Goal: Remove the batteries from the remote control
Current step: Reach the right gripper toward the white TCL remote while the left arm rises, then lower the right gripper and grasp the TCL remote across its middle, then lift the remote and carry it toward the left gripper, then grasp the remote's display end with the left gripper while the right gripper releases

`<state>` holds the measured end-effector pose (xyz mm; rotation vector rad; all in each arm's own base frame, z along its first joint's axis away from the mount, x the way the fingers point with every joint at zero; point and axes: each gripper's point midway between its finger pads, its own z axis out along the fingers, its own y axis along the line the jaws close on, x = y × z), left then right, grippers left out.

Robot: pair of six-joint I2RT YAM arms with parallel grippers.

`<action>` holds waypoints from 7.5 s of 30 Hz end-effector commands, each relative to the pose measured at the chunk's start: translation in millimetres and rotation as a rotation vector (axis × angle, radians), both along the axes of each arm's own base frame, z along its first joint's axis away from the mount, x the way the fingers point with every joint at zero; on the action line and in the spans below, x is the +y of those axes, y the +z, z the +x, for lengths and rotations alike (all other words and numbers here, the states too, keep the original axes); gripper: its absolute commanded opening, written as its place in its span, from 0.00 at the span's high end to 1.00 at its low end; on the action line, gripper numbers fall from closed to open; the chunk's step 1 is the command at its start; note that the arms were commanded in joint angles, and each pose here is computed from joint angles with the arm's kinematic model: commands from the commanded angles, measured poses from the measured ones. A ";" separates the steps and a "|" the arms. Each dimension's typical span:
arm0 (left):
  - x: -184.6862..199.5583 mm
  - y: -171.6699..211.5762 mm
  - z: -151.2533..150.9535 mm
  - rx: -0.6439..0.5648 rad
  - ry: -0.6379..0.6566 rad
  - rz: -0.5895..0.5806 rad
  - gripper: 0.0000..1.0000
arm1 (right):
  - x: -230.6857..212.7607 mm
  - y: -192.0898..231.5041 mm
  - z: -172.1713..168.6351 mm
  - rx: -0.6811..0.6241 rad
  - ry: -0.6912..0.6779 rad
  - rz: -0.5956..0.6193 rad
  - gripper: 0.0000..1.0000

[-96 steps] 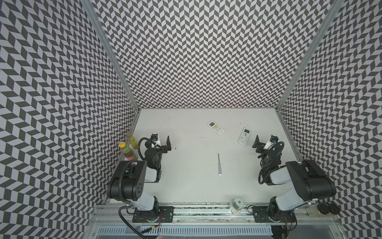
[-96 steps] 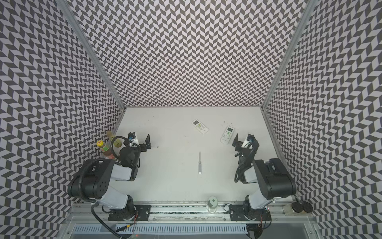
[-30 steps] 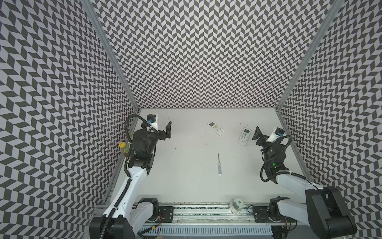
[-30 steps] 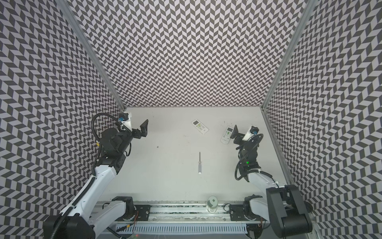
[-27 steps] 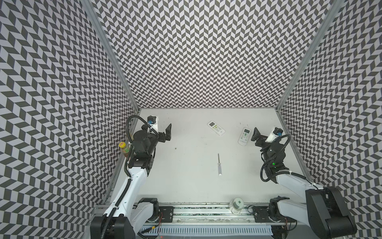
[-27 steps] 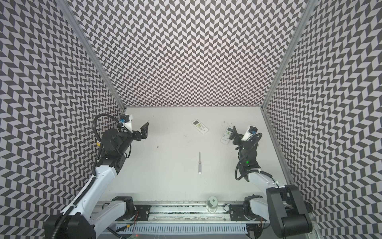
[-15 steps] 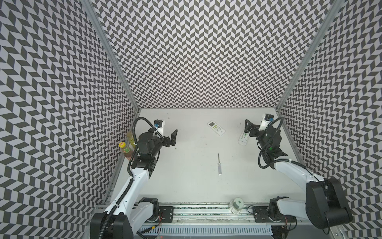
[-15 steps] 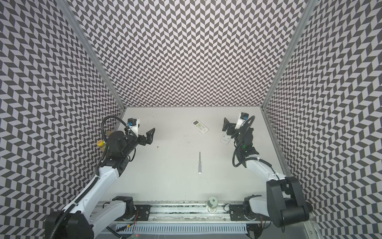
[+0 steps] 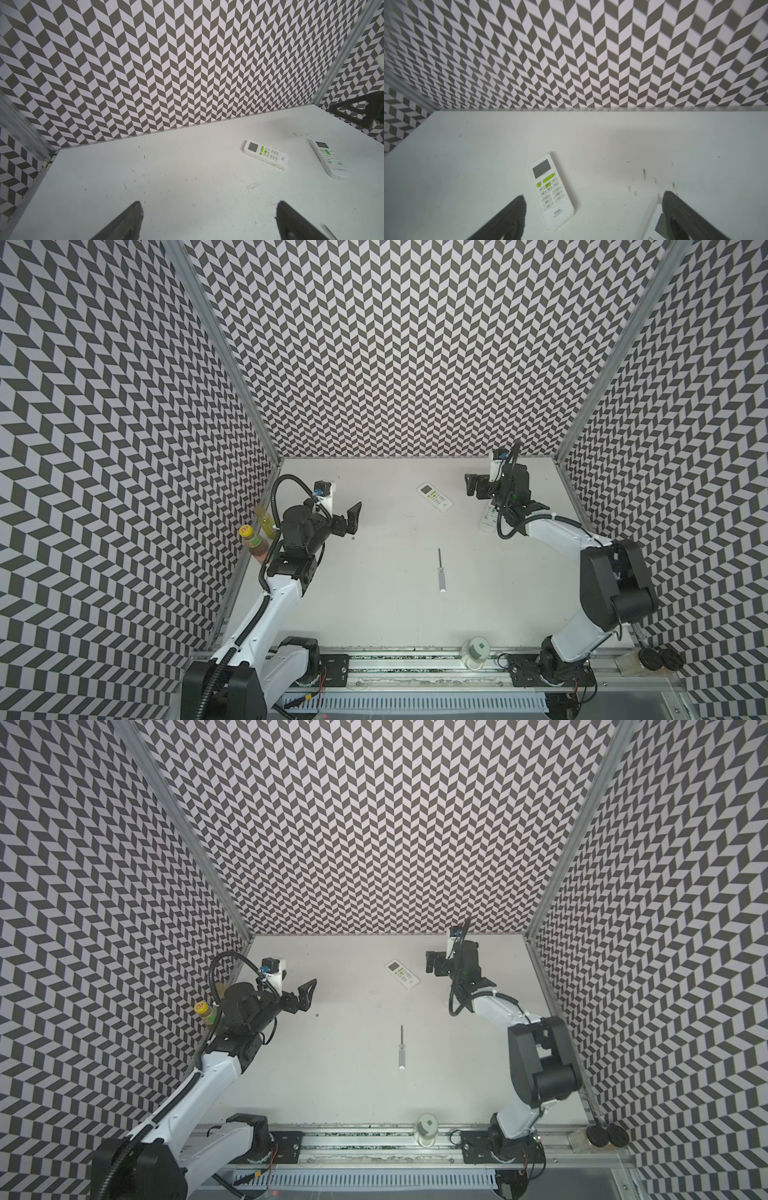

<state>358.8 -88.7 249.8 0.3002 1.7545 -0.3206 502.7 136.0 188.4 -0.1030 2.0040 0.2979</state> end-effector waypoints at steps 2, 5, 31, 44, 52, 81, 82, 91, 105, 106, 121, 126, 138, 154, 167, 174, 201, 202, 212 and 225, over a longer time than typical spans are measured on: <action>-7.3 2.0 -4.9 -0.006 -0.032 0.001 0.00 | 44.7 -38.6 11.4 0.124 0.164 -0.097 0.02; -8.4 4.2 -4.9 -0.009 -0.039 0.003 0.00 | 62.4 -68.6 18.3 0.207 0.233 -0.163 0.02; -4.4 4.0 -3.0 -0.003 -0.039 0.009 0.00 | 102.1 -154.8 29.6 0.373 0.379 -0.241 0.16; -4.5 4.3 -4.2 -0.016 -0.043 0.025 0.00 | 112.9 -169.8 27.2 0.415 0.405 -0.256 0.32; -4.5 3.1 -4.1 -0.019 -0.042 0.039 0.00 | 111.6 -171.0 27.6 0.421 0.396 -0.260 0.43; -21.5 0.7 -14.5 -0.067 -0.200 0.359 0.00 | 142.2 -23.0 -52.9 0.231 0.566 -0.196 0.52; -23.3 2.6 -15.0 -0.068 -0.211 0.373 0.00 | 143.1 -15.4 -58.6 0.218 0.580 -0.181 0.52; -53.6 -9.9 -37.9 -0.037 -0.454 0.643 0.00 | 143.6 35.1 -115.8 0.028 0.678 -0.155 0.51; -70.3 47.5 -17.0 -0.537 -0.487 1.238 0.04 | 152.2 65.9 -177.9 -0.213 0.919 -0.099 0.55; -73.9 48.0 -20.6 -0.608 -0.502 1.300 0.03 | 152.6 64.2 -181.1 -0.221 0.931 -0.098 0.54; -105.5 7.0 -92.6 -1.213 -0.804 1.612 0.01 | 176.1 40.4 -230.9 -0.264 1.173 -0.112 0.55; -112.4 -4.5 -106.5 -1.272 -0.859 1.571 0.02 | 187.5 21.0 -249.4 -0.236 1.243 -0.167 0.55; -116.5 -43.0 -128.3 -1.307 -1.035 1.577 0.14 | 203.3 3.1 -274.5 -0.191 1.340 -0.197 0.55; -127.6 -61.6 -147.1 -1.448 -1.152 1.541 0.41 | 210.8 -3.0 -285.5 -0.181 1.372 -0.217 0.55; -133.5 -62.9 -151.2 -1.499 -1.170 1.527 0.59 | 212.9 -6.5 -286.7 -0.164 1.377 -0.223 0.55; -133.2 -63.6 -151.2 -1.495 -1.172 1.527 0.73 | 213.5 -7.9 -286.2 -0.160 1.376 -0.226 0.54; -123.2 -0.5 -107.1 -0.914 -0.952 1.316 1.00 | 156.0 113.8 -248.6 -0.674 0.790 -0.246 0.08; -122.8 5.1 -104.3 -0.856 -0.928 1.272 1.00 | 150.2 120.3 -246.9 -0.691 0.749 -0.235 0.06; -122.4 45.4 -65.6 -0.236 -0.760 0.864 1.00 | 94.7 161.7 -229.3 -0.795 0.380 -0.156 0.00; -127.4 17.4 -58.6 0.278 -0.569 0.296 1.00 | 80.9 151.6 -198.3 -0.610 0.205 -0.061 0.00</action>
